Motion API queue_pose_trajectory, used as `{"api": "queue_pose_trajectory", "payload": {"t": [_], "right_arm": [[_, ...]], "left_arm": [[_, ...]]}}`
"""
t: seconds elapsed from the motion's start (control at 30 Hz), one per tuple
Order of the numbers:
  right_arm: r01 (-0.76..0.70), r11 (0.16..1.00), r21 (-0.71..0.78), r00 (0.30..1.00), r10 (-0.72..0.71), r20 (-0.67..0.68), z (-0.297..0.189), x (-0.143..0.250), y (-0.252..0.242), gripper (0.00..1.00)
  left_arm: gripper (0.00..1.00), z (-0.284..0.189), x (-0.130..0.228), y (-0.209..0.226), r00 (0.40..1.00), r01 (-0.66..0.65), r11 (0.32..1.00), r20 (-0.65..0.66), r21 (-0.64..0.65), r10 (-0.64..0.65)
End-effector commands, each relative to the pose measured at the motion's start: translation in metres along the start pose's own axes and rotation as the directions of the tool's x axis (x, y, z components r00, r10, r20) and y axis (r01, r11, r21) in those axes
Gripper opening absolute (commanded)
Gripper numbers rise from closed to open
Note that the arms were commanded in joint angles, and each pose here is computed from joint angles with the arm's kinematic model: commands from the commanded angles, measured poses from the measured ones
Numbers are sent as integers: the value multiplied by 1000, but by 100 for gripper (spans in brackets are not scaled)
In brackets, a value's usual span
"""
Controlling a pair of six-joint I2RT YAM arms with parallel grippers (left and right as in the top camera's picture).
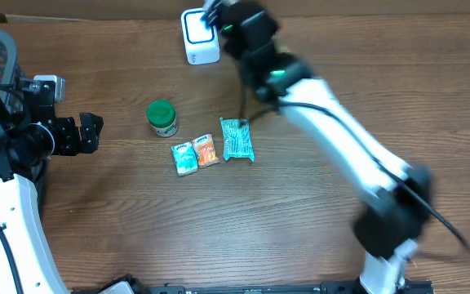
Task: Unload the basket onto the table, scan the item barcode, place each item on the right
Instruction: 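Hold the bag over the white barcode scanner with the right gripper, then lower the mushroom bag onto the table right side and release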
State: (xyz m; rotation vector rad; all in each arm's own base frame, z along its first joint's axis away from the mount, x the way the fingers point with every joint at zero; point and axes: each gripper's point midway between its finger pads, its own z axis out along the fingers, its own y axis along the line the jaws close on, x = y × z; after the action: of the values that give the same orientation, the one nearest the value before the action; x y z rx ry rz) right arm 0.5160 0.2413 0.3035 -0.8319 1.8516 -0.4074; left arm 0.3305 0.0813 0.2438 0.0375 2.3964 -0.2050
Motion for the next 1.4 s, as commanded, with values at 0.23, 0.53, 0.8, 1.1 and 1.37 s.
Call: {"api": "queue_pose_trajectory", "payload": {"t": [0.23,0.53,0.8,1.1,1.37], "right_arm": [[-743,532,-405,648,724,-239,-119,46,-76,4],[-932,213,-294,338,803,-490,-108,173,-108,4],[-988,76,-136,139,827,-545,-72,288,-80,4],[-998,45,37,17,827,-563,-45,387,-39,4],[-989,114,90,53,859,-508,-34,402,-57,31]], "left_arm": [[100,1,0,2,1000,-3,1000,1,1,3],[99,1,0,2,1000,-4,1000,1,1,4],[99,1,0,2,1000,-4,1000,1,1,4],[100,1,0,2,1000,-3,1000,1,1,3],[100,1,0,2,1000,-4,1000,1,1,4]]}}
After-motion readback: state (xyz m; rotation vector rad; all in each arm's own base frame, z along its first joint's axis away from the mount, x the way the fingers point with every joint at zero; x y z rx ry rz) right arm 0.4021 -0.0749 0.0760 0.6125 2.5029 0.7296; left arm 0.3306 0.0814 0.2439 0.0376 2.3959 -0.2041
